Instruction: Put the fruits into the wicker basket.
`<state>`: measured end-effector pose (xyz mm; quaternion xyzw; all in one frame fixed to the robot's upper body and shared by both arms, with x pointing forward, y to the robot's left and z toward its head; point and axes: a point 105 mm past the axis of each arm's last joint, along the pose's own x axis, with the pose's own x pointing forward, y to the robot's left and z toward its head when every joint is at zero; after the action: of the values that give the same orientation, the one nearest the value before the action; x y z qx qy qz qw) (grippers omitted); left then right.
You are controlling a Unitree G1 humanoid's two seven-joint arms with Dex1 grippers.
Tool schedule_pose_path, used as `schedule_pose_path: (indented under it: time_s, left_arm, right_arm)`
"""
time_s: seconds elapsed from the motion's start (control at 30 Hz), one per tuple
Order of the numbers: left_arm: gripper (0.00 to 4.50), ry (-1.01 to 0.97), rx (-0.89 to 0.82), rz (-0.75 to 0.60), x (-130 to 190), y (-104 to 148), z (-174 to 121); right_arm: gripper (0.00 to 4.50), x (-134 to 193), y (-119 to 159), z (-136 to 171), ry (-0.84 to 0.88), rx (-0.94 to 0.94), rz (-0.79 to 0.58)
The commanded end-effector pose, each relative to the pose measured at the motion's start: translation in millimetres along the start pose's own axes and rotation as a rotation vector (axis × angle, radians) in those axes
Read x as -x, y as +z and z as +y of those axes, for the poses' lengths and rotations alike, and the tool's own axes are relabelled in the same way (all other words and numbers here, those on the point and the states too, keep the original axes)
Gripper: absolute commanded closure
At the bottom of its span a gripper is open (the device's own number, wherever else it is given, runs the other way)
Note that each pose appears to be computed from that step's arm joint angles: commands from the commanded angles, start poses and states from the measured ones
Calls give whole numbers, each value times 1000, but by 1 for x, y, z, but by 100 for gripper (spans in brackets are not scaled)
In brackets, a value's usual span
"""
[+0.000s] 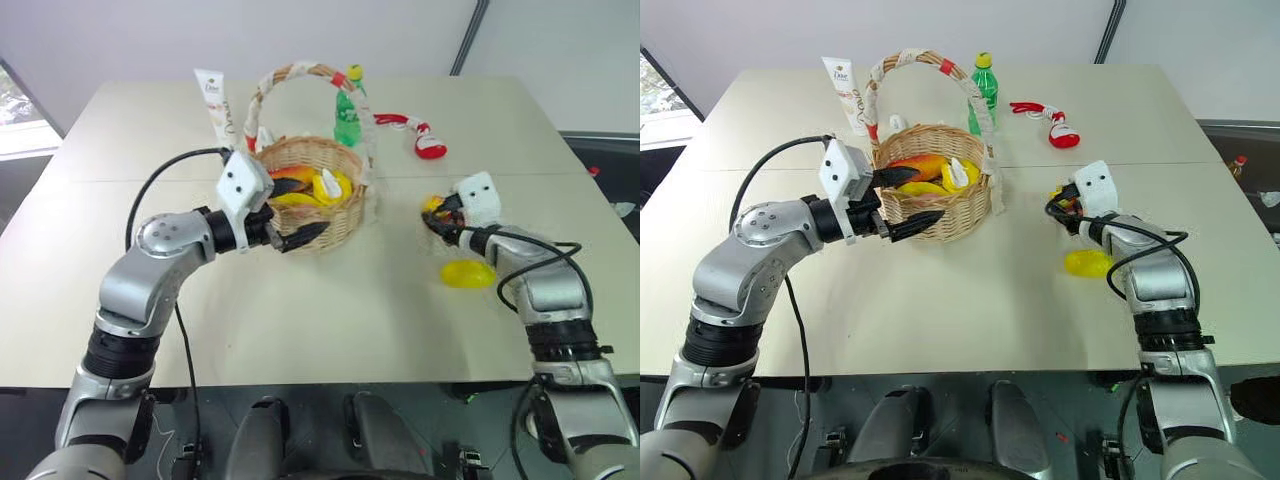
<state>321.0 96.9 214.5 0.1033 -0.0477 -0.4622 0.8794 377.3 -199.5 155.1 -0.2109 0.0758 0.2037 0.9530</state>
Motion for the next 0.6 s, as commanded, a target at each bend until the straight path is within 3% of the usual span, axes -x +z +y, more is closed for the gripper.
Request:
schedule_pose_path:
  time_s: [0.03,0.13,0.27,0.37,0.57,0.6]
  left_arm:
    - [0,129,31,-63,29,5,25]
    - [0,184,29,-42,48,-2,35]
    - [0,222,12,-18,60,-6,42]
    - [0,231,11,-41,60,-2,41]
    - [0,202,21,-86,50,5,26]
    - [0,198,25,-90,48,6,24]
  right_arm:
    - [257,33,77,62,322,259,-317]
    - [257,50,103,105,523,214,-425]
    - [257,42,131,138,584,231,-503]
    - [257,12,150,148,478,239,-522]
    - [257,-40,169,133,233,284,-485]
    - [207,-43,171,133,233,280,-487]
